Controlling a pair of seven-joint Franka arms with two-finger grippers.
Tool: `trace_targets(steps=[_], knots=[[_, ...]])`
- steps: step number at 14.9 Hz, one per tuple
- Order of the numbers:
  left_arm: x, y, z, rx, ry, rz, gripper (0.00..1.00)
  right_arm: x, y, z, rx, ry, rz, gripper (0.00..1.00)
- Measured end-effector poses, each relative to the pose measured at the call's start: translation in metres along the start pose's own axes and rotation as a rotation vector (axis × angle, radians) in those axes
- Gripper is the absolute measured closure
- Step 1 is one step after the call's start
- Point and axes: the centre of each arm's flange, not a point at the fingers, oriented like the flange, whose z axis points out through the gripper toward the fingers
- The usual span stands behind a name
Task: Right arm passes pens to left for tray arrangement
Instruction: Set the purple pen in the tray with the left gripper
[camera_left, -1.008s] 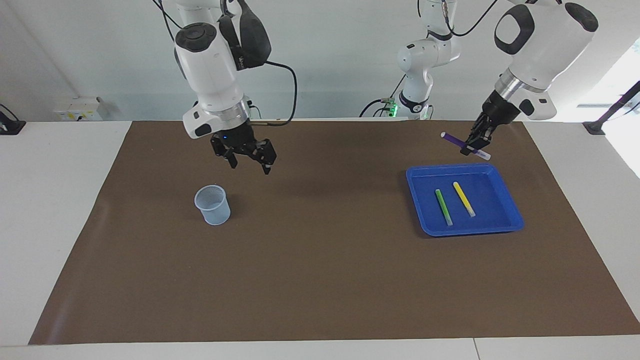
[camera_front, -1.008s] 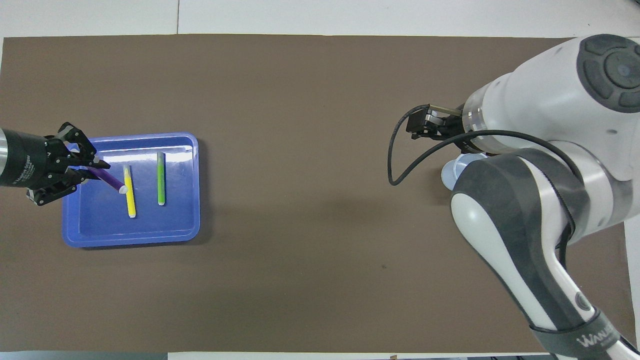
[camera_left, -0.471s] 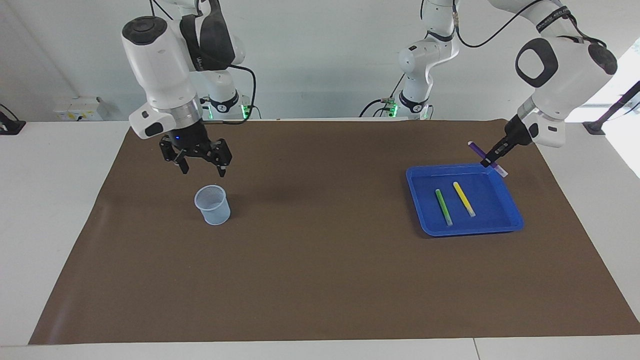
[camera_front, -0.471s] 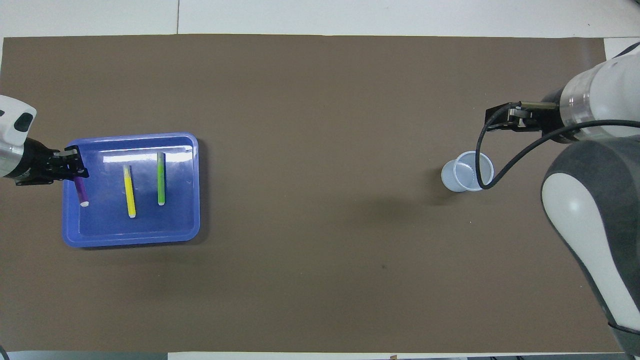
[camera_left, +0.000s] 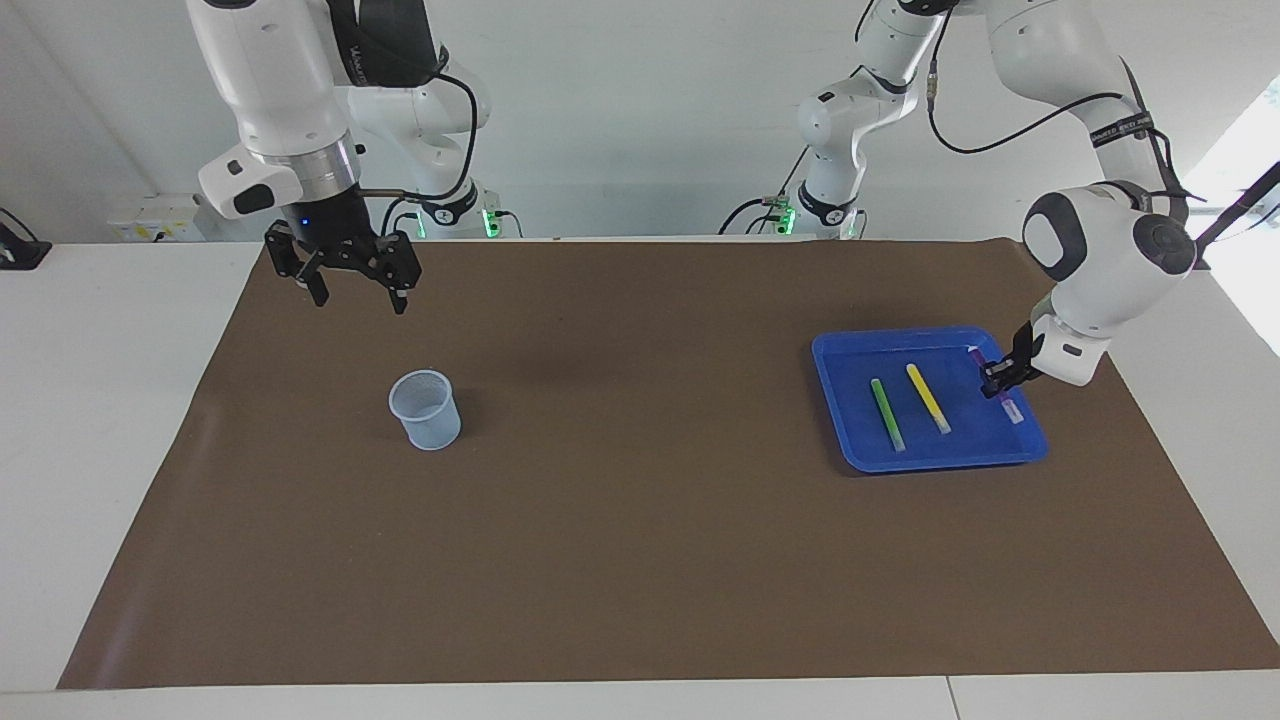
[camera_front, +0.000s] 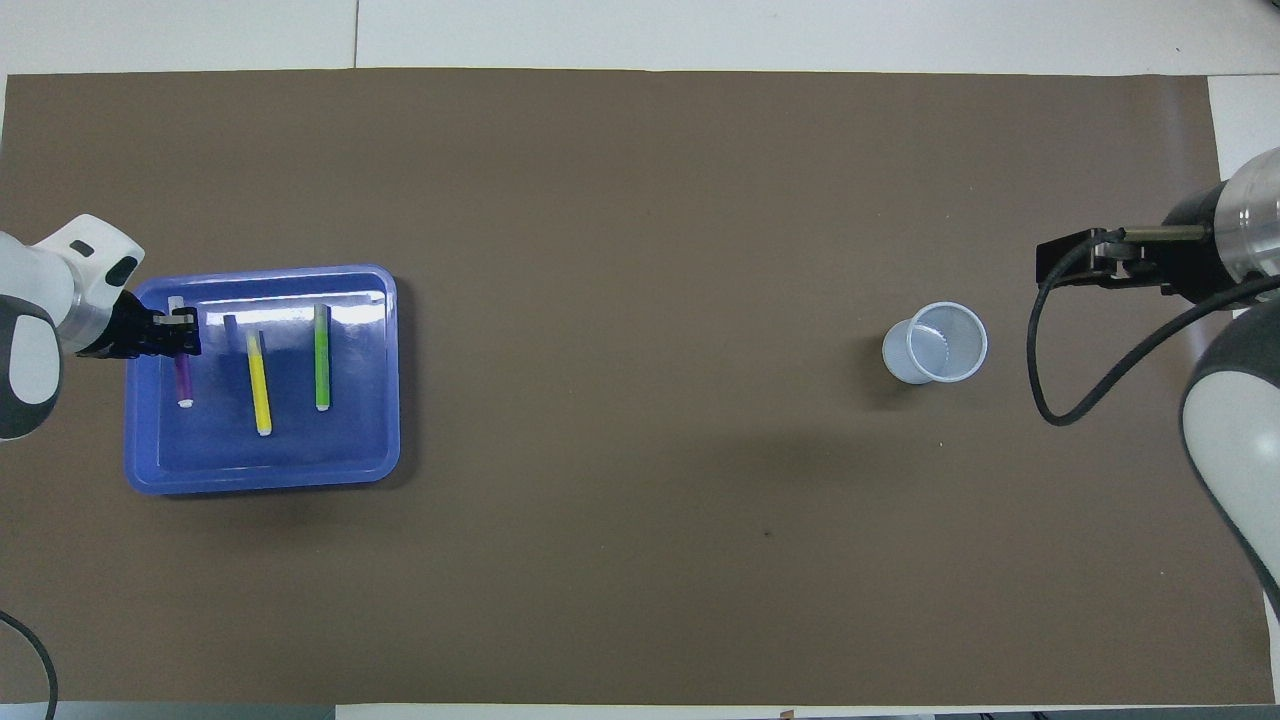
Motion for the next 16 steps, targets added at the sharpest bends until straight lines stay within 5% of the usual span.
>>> trace_targets(steps=[11,13,16], knots=[[-0.012,0.000,0.020,0.046,-0.031,0.059,0.82,-0.004,0.018,-0.002,-0.005,-0.046,-0.023,0.00],[-0.012,0.000,0.021,0.046,-0.031,0.069,0.68,-0.005,0.017,-0.003,-0.005,-0.049,-0.025,0.00],[-0.012,-0.001,0.021,0.047,-0.031,0.073,0.33,-0.006,0.018,-0.005,0.017,-0.063,-0.018,0.00]])
